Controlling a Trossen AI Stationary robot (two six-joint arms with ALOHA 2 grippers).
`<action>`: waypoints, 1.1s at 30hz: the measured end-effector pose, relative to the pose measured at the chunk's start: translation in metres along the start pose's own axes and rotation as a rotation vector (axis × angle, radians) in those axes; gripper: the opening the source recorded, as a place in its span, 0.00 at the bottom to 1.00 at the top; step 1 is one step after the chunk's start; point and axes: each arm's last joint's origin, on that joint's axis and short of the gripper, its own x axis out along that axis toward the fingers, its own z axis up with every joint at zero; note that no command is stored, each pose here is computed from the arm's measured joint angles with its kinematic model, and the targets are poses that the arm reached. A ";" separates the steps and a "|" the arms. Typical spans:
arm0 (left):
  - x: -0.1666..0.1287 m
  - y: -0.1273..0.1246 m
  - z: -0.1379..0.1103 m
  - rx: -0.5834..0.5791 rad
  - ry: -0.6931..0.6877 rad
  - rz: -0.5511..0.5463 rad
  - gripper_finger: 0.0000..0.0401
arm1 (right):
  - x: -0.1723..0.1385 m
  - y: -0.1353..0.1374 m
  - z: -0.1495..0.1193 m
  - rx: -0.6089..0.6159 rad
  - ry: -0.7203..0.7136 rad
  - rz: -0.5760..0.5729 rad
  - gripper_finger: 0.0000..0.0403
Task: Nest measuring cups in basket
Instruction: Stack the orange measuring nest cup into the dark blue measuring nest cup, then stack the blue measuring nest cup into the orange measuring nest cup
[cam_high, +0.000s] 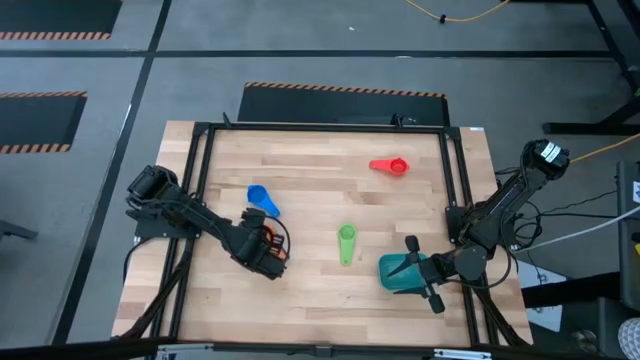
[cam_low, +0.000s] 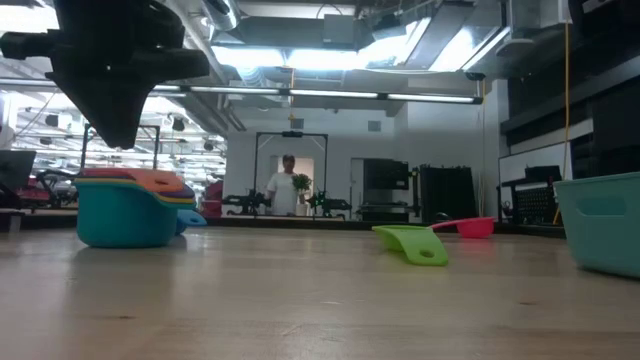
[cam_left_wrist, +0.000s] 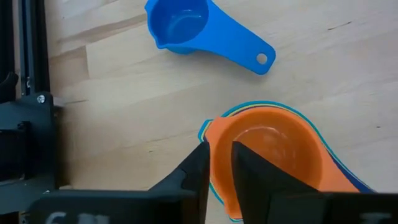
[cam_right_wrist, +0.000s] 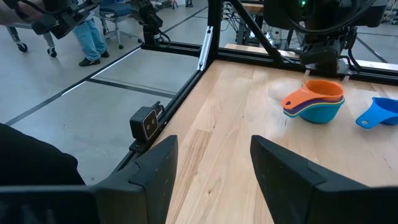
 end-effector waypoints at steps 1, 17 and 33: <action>0.000 0.000 0.000 0.002 0.000 0.000 0.17 | 0.000 0.000 0.000 0.000 0.000 0.000 0.52; 0.004 -0.002 0.008 0.028 -0.015 0.009 0.32 | 0.000 0.000 0.000 0.000 0.000 0.000 0.52; 0.018 -0.010 0.074 0.315 0.082 0.097 0.32 | 0.000 0.000 -0.001 -0.031 0.010 -0.002 0.52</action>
